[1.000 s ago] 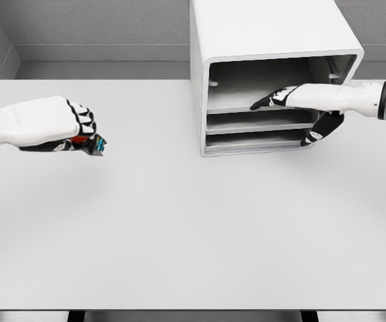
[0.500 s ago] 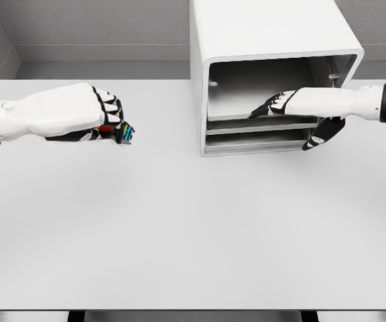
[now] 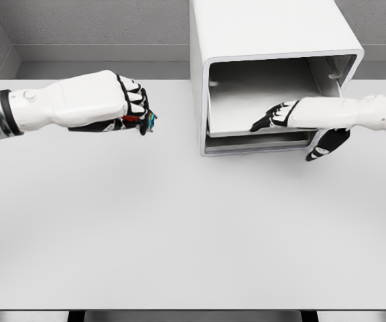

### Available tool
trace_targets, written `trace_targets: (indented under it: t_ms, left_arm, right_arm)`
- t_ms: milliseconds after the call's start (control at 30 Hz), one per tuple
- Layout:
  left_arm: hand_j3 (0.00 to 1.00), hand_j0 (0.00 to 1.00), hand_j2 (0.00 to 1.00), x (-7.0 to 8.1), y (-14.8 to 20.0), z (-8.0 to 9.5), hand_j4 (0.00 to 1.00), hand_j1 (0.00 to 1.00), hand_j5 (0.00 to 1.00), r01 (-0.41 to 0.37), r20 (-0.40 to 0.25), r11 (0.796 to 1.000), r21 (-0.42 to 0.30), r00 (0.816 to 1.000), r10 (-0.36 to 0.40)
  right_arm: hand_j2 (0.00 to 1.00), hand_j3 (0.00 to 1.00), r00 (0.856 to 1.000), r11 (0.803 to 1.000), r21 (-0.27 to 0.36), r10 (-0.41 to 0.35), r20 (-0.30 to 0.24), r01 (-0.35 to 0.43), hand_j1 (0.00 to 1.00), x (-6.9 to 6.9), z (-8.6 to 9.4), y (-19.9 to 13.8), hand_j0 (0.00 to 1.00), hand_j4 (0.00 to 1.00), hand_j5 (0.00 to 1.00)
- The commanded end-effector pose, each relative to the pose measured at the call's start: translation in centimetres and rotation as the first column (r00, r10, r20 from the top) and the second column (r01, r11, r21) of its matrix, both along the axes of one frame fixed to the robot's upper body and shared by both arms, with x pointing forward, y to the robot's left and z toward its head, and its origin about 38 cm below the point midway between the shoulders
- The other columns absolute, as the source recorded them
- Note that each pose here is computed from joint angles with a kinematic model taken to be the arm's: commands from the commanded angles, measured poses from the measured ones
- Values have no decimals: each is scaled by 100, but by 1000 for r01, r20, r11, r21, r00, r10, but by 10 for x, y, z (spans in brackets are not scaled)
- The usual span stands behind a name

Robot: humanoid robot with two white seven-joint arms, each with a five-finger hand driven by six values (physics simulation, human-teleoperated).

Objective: Slide open multi-storey tabletop storage cabinets and put open load switch and slide close multi-storey tabletop storage cabinets

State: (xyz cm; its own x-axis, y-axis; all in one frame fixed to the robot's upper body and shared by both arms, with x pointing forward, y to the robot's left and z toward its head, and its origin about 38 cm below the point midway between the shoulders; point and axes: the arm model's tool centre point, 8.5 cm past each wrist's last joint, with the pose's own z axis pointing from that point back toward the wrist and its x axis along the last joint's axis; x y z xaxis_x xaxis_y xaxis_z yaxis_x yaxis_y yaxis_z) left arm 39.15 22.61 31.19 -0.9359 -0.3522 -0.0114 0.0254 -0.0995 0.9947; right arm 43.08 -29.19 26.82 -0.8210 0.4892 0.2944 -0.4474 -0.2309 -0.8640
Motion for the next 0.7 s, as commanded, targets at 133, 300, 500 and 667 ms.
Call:
trace_targets:
  t_ms: [133,300,500,667]
  left_arm:
    - [37,37,37,0,-23,-2,37,37,37,54,-5,998,-18,999,-54]
    - [37,37,37,0,-33,3,37,37,37,77,4,997,-23,997,-77]
    - [37,37,37,-2,-57,3,37,37,37,140,4,990,-23,990,-139]
    - [37,37,37,-1,-60,9,37,37,37,147,18,989,-25,989,-146]
  right_arm:
    - [100,100,1000,1000,-3,9,-8,-9,100,-5,-1,0,100,100,100]
    - [100,100,1000,1000,2,-6,-7,6,100,-3,2,-3,100,100,100]
    - [100,100,998,998,-22,-54,-32,54,100,2,-5,-9,100,100,100]
    - [100,100,995,996,-56,-78,-60,75,100,4,-15,-11,100,100,100]
